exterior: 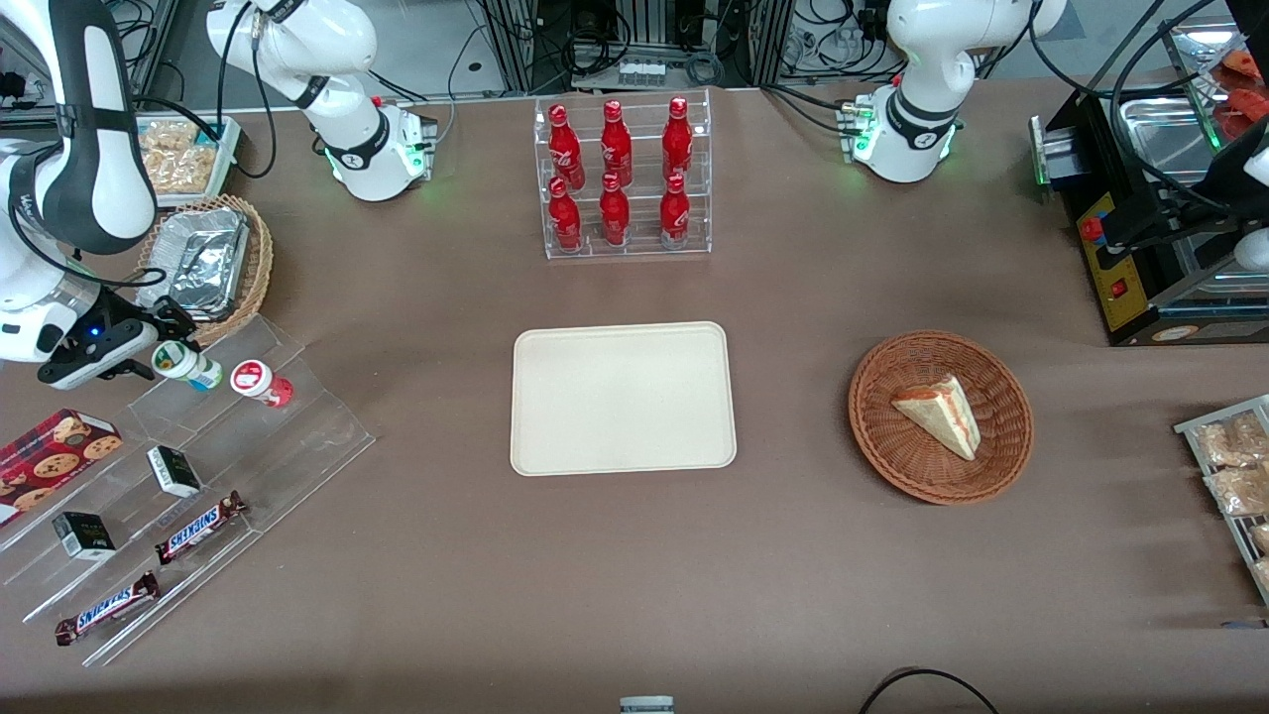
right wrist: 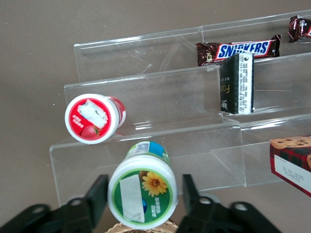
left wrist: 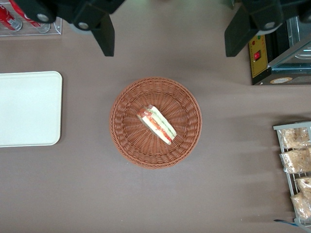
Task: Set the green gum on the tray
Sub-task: 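Close the right gripper on the green-labelled gum jar and lift it, then carry the gum jar with the right gripper over the cream tray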
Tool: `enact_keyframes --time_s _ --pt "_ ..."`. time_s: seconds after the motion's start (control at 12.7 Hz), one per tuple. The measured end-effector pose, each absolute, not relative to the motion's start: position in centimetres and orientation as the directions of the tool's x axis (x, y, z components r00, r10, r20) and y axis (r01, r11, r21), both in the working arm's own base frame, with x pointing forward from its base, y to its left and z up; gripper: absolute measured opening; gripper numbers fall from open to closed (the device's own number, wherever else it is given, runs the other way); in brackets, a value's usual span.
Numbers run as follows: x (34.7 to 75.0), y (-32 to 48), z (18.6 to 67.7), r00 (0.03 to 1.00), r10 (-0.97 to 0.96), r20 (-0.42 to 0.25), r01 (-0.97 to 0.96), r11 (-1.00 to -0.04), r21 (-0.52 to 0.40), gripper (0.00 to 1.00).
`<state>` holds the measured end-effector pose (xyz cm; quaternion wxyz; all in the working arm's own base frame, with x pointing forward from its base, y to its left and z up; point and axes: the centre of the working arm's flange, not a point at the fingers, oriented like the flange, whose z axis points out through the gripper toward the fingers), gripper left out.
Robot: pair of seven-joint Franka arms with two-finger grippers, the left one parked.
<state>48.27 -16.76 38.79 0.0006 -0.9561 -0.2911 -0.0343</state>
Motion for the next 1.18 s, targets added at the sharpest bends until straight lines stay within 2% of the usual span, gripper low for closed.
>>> enact_keyframes --time_s 0.55,0.87,1.18 --pt "48.8 -16.0 40.0 0.818 0.572 0.057 0.573 -0.820 0.005 0.59" --pt "51.3 -12.0 46.5 0.804 0.593 0.040 0.594 -0.804 -0.028 0.59" --pt "53.2 -2.5 52.3 0.829 0.559 0.000 0.558 -0.828 -0.052 0.59"
